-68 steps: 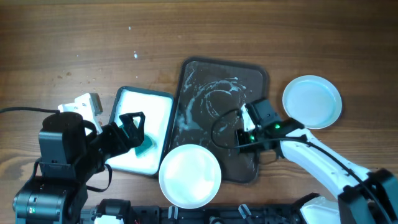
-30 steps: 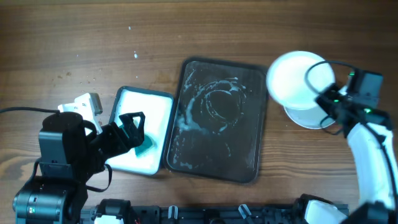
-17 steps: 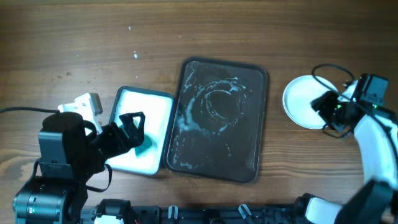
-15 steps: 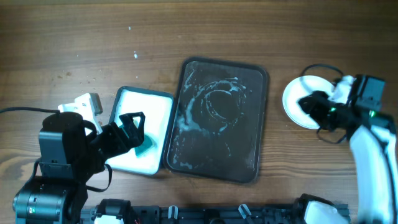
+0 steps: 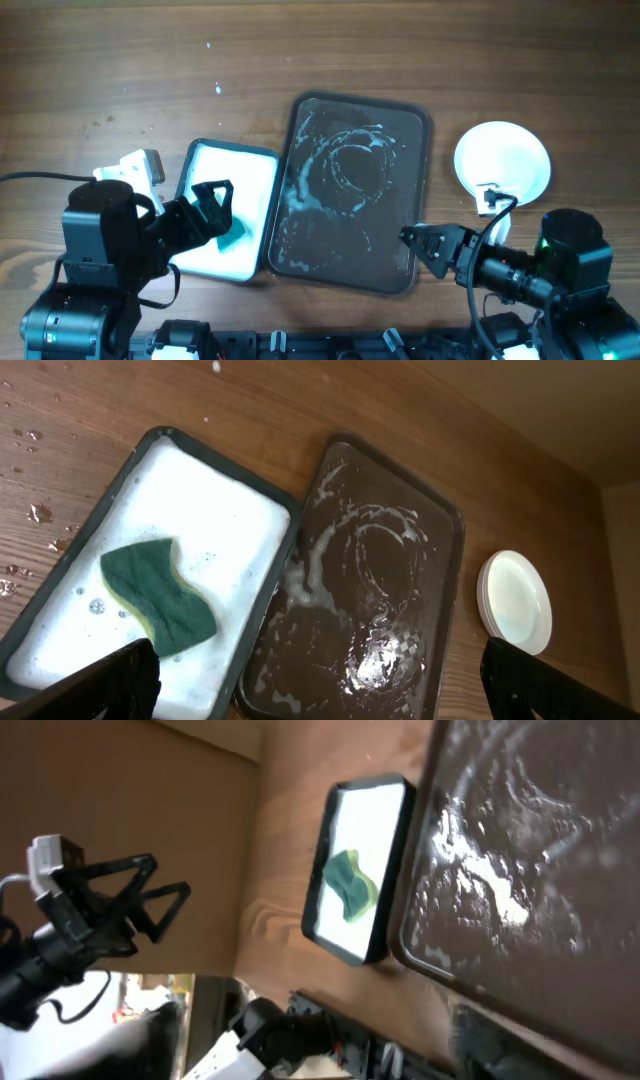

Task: Clean dirty plates on tray and stack at the side

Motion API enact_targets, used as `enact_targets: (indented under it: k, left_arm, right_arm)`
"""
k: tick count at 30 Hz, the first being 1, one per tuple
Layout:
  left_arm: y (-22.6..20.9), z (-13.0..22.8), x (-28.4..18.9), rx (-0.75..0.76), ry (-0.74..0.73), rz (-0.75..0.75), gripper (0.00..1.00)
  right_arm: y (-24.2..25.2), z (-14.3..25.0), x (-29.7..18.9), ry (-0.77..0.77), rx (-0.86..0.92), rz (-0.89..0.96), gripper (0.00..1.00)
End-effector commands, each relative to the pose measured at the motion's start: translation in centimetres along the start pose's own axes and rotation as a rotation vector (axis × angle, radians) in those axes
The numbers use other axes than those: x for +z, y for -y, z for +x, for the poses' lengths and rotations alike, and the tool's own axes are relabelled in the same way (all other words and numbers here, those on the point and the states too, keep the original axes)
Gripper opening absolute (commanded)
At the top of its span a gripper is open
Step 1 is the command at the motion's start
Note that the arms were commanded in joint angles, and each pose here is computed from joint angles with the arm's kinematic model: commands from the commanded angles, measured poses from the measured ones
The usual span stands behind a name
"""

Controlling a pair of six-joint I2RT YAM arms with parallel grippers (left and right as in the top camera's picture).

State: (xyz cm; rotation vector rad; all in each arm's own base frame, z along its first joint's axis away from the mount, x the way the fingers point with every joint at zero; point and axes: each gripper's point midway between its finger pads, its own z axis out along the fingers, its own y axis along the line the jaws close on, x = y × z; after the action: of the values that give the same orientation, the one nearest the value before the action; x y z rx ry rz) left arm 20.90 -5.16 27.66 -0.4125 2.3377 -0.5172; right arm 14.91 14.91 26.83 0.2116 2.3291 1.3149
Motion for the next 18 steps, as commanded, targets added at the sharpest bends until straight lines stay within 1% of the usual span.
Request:
enact_targets:
  k: [1, 3, 4, 5, 6, 7, 9, 10, 12, 13, 15, 18]
  left_arm:
    - [0.3, -0.3, -0.3, 0.008, 0.010, 0.011, 1.00]
    - [0.3, -0.3, -0.3, 0.007, 0.010, 0.011, 1.00]
    - [0.3, -0.3, -0.3, 0.008, 0.010, 0.011, 1.00]
    - [0.3, -0.3, -0.3, 0.008, 0.010, 0.011, 1.00]
    - [0.3, -0.3, -0.3, 0.008, 0.010, 0.011, 1.00]
    - [0.3, -0.3, -0.3, 0.008, 0.010, 0.011, 1.00]
    - [0.3, -0.3, -0.3, 0.008, 0.010, 0.011, 1.00]
    - [0.3, -0.3, -0.3, 0.008, 0.010, 0.011, 1.00]
    - [0.3, -0.3, -0.3, 0.008, 0.011, 0.012, 1.00]
    - [0.3, -0.3, -0.3, 0.008, 0.010, 0.011, 1.00]
    - [0.3, -0.3, -0.3, 0.008, 0.010, 0.011, 1.00]
    - [0.3, -0.3, -0.3, 0.008, 0.010, 0.011, 1.00]
  right_arm:
    - [1.4, -1.2, -0.4, 0.102, 0.057, 0.087, 1.00]
    - [3.5, -2.4, -0.7, 0.197, 0.082, 0.177, 1.00]
    - [5.0, -3.3, -1.2, 0.282, 0.091, 0.235, 1.00]
    - [5.7, -4.0, -1.6, 0.347, 0.061, 0.246, 1.00]
    - [5.8, -4.9, -1.8, 0.419, -0.052, 0.234, 1.00]
    - [5.3, -5.5, -1.8, 0.459, -0.175, 0.210, 1.00]
    - [3.7, -6.3, -1.6, 0.551, -0.531, 0.143, 1.00]
    - [3.4, -6.2, -1.5, 0.581, -0.661, 0.126, 1.00]
    - [4.8, -5.9, -1.0, 0.615, -0.822, 0.157, 1.00]
    - [6.0, -5.8, -0.7, 0.623, -0.847, 0.185, 1.00]
    - [7.8, -6.1, -0.5, 0.651, -0.833, 0.219, 1.00]
    - [9.7, -6.9, -0.4, 0.729, -0.829, 0.245, 1.00]
